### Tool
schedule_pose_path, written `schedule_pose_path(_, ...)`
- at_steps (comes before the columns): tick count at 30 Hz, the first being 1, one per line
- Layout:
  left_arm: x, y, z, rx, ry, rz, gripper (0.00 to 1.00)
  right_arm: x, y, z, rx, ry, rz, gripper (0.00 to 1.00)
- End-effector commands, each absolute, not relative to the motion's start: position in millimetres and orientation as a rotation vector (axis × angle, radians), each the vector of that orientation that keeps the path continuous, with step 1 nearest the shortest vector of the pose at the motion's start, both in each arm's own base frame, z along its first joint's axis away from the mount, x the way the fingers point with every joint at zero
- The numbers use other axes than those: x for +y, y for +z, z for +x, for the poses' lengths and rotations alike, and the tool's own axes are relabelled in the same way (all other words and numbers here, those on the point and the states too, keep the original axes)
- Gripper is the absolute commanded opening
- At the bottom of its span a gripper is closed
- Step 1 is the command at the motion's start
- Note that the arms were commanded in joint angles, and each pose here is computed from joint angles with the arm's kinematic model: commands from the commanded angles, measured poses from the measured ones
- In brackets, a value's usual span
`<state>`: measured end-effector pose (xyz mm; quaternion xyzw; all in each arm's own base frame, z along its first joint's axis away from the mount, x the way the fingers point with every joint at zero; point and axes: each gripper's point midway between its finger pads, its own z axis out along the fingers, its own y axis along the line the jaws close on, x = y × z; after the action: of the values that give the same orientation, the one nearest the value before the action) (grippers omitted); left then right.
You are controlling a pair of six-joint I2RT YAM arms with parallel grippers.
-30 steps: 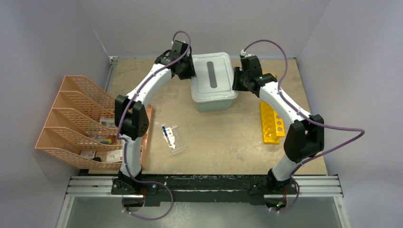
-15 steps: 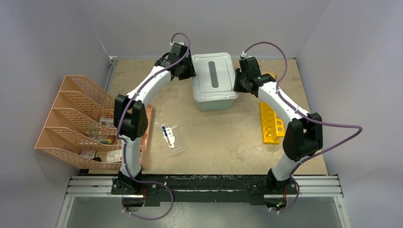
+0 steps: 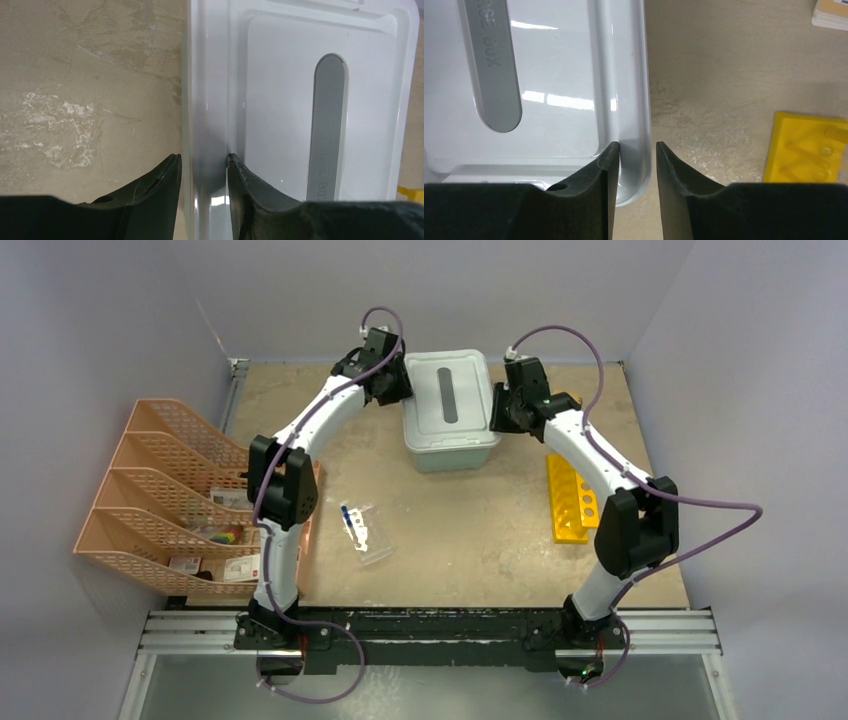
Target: Organize the chemistry lab equipment
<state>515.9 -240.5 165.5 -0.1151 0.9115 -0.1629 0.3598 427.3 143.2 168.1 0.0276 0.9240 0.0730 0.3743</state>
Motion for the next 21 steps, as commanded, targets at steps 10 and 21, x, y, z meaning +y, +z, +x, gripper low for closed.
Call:
schedule_pose_path(10,-207.4,287.5,508.9,2.108,-0.393,-0.230,0.55,110.5,292.3,391.2,2.124,0.192,0.086,0.65)
schedule_pose_path(21,-119.9,330.0,359.9,1.999,-0.317,-0.364,0.64,48.1,282.7,274.9,2.163,0.043,0.227,0.84)
